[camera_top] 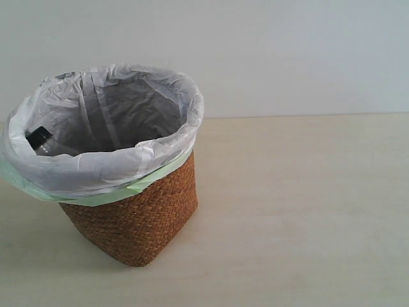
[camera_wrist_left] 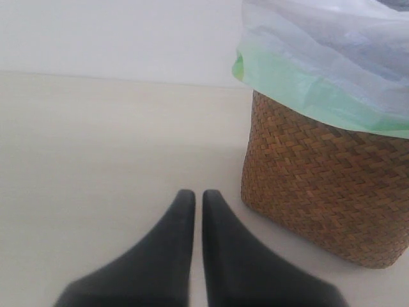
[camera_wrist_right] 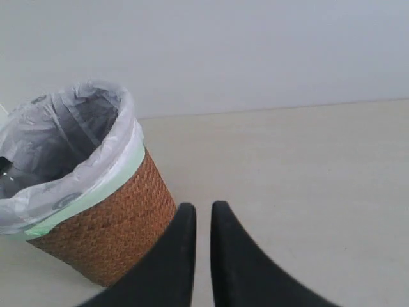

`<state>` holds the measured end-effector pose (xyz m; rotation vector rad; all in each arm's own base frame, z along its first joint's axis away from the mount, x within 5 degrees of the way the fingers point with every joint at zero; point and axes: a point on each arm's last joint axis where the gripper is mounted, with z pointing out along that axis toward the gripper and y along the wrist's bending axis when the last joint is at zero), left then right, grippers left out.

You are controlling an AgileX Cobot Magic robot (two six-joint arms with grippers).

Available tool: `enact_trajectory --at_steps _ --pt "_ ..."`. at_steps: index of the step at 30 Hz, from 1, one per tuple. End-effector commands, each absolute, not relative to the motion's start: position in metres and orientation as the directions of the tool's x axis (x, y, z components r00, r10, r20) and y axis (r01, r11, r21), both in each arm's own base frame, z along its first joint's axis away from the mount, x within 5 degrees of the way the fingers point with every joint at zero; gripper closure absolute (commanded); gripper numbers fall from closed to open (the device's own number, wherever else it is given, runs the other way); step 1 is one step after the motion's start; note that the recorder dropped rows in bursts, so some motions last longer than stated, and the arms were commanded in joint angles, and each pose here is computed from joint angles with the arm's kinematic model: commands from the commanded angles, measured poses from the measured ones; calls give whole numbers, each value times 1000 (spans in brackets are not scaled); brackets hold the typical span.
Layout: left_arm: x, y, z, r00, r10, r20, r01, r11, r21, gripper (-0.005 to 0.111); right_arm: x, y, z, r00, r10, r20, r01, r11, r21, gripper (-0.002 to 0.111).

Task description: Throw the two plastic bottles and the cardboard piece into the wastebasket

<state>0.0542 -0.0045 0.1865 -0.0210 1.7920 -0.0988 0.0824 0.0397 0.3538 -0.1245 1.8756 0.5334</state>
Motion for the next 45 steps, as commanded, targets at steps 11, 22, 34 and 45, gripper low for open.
enact_trajectory --at_steps 11,22,34,45 --pt "54 -4 185 -222 -74 -972 37 996 -84 103 67 33 353 -301 158 -940 -362 893 266 104" --pt "54 -4 185 -222 -74 -972 37 996 -84 103 61 21 279 -187 220 -957 -285 921 268 104" --pt "54 -4 185 -222 -74 -972 37 996 -84 103 55 13 208 -58 253 -966 -229 938 259 104" --pt "54 -4 185 -222 -74 -972 37 996 -84 103 54 8 189 -182 -15 -983 -140 990 11 104"
